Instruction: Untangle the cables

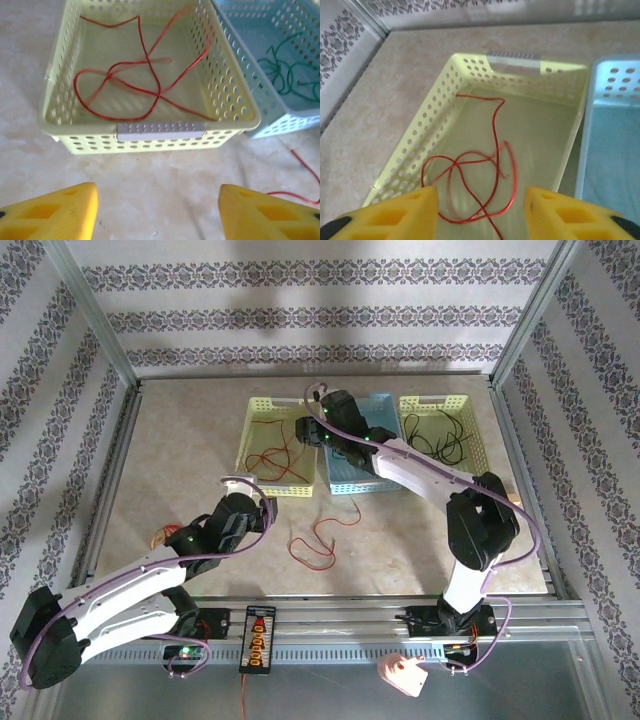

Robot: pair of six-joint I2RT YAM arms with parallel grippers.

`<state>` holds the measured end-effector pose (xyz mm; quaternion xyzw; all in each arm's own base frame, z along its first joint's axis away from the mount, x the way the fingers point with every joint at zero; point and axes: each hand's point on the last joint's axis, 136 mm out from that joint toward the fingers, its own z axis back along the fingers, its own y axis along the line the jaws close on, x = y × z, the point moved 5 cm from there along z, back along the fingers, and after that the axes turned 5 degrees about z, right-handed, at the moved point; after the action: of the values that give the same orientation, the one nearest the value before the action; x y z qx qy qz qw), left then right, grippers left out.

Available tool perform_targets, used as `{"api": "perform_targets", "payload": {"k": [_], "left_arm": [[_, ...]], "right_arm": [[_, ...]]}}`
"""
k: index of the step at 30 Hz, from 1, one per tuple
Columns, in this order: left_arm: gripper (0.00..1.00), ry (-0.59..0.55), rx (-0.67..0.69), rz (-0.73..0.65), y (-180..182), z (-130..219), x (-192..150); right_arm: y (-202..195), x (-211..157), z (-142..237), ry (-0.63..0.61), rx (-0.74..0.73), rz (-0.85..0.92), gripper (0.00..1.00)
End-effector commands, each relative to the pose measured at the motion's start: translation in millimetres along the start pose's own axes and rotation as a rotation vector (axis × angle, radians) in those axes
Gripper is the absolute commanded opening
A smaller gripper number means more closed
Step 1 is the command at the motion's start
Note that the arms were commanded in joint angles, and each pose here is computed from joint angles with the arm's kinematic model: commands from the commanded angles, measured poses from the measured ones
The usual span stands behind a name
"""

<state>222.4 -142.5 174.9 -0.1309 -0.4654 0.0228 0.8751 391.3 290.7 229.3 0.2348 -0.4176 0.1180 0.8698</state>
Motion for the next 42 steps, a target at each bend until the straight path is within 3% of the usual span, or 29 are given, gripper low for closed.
{"api": "perform_targets", "payload": {"k": [1,7,13,20,26,34,36,39,42], "left_arm": [[0.69,0.081,-0.024,-0.036,-1.2,-3.0,-13.7],[0.82,0.286,-0.231,-0.159,-35.1,-20.2,-43.8],[0.88,0.476,-0.383,-0.333,-70.7,-30.0,-78.9],[0.90,0.555,-0.352,-0.572,-91.7,-43.5,-102.0],[0.93,0.601,-0.329,-0.808,-105.0,-50.8,-118.6],[0.96,0.618,-0.268,-0.992,-107.1,-63.6,-125.9],[0.95,0.611,-0.266,-1.023,-109.6,-68.7,-126.6],[0.84,0.638,-0.255,-1.074,-112.2,-77.9,-130.7],[0.60,0.673,-0.284,-1.104,-114.9,-81.8,-138.0]], "right_arm": [[-0.1,4.6,16.6,-0.020,0.007,-0.036,0.52],[-24.8,-22.6,64.7,-0.046,-0.087,-0.041,0.54],[-51.7,-63.9,104.0,-0.029,-0.156,-0.103,0.56],[-76.8,-92.2,128.3,-0.029,-0.196,-0.205,0.57],[-88.9,-89.2,135.9,-0.047,-0.198,-0.248,0.58],[-93.7,-86.5,137.1,-0.049,-0.190,-0.267,0.58],[-95.4,-88.1,137.4,-0.045,-0.190,-0.273,0.58],[-98.5,-90.1,138.3,-0.043,-0.191,-0.286,0.58],[-100.6,-90.5,140.6,-0.049,-0.194,-0.297,0.58]]}}
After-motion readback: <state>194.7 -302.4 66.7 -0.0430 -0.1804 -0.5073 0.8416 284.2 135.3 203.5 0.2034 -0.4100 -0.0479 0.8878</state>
